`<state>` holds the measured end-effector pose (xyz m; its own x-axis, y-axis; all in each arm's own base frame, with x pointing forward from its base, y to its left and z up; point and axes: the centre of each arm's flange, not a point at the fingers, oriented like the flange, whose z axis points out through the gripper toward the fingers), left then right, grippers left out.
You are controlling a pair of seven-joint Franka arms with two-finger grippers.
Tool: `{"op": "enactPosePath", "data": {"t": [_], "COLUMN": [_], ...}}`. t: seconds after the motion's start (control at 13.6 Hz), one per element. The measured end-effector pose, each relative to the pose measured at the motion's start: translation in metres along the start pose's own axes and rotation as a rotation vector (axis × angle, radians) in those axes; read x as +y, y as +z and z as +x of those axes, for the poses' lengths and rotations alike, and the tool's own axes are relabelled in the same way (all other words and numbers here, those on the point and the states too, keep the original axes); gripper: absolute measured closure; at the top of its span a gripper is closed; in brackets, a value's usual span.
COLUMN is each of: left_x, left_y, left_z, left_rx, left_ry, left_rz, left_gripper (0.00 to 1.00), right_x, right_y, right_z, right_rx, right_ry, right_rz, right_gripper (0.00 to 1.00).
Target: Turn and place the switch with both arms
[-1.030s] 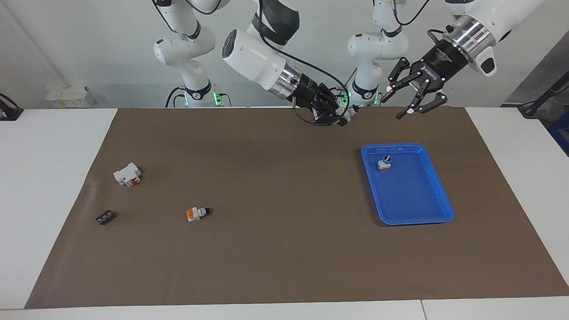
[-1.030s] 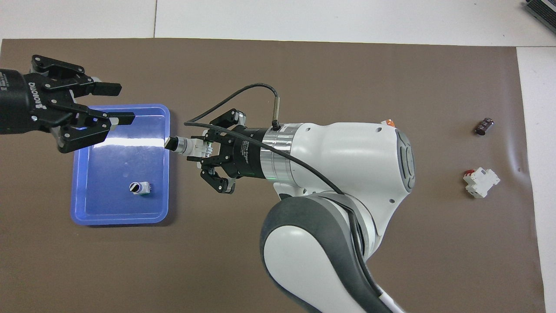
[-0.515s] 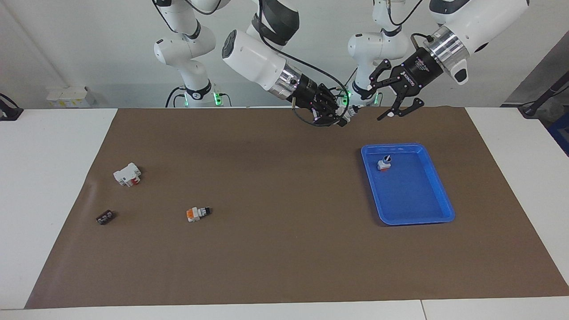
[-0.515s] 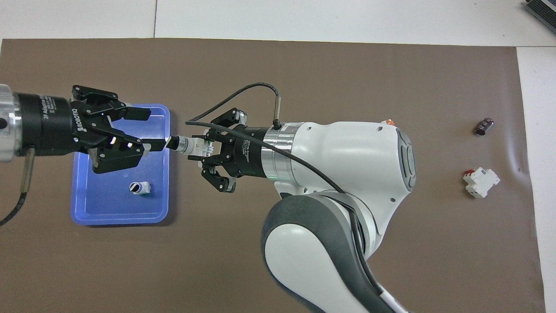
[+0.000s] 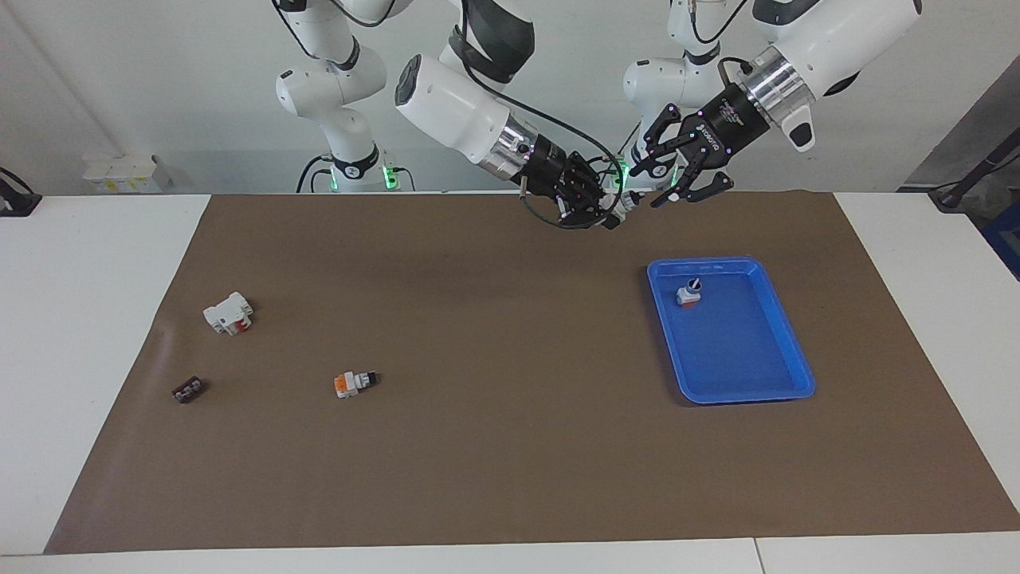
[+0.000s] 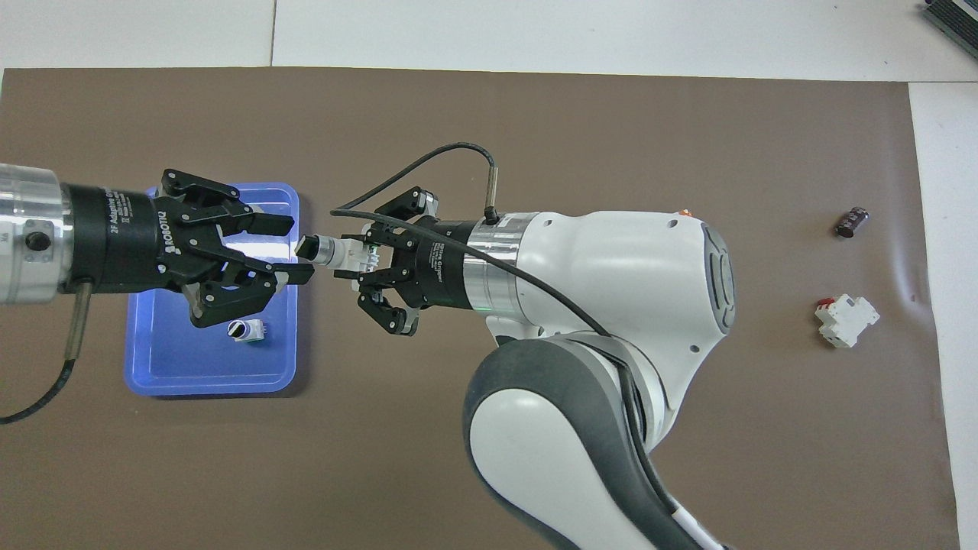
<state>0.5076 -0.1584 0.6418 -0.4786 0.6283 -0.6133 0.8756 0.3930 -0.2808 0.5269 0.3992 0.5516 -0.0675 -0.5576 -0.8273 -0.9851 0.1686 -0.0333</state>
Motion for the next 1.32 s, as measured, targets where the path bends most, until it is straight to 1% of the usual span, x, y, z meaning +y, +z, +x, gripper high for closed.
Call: {"op": "enactPosePath", "data": {"t": [0.07,0.44,0.52,0.59,0.66,0.74,1.32], "left_x": [-0.0007,0.0006,0.0004,-0.0001,0.0008,0.0014,0.0026], "left_y": [0.0012,0.0061,0.0061,0.0061,0.0054,0.0049,0.0052], "left_z": [0.0008,0.0045,0.0042,0.0035,0.0033,0.0036,0.0041], "left_rx": [0.000,-0.008,-0.012,-0.021,-0.028,-0.032,-0.036], "left_ry": [0.000,-0.007,0.007,0.026,0.038,0.047,0.116], "left_rz": [0.003,0.018,0.020,0.026,0.023,0.024,0.017], "left_gripper": [0.43,0.49,0.56,0.56,0.63,0.67,0.73], "right_x": [-0.0005,-0.0015,-0.0015,-0.0016,-0.0015,-0.0016,-0.0019], "right_y": [-0.0004,-0.0011,-0.0012,-0.0012,-0.0015,-0.0018,-0.0023], "right_z": [0.0003,0.0008,0.0009,0.0009,0.0006,0.0002,0.0004], "right_rx": [0.000,0.000,0.000,0.000,0.000,-0.001,0.000], "right_ry": [0.001,0.002,0.002,0.002,0.001,0.001,0.001], "right_rz": [0.001,0.003,0.003,0.003,0.002,0.002,0.001], "right_gripper": [0.67,0.67,0.67,0.67,0.67,0.67,0.67]}}
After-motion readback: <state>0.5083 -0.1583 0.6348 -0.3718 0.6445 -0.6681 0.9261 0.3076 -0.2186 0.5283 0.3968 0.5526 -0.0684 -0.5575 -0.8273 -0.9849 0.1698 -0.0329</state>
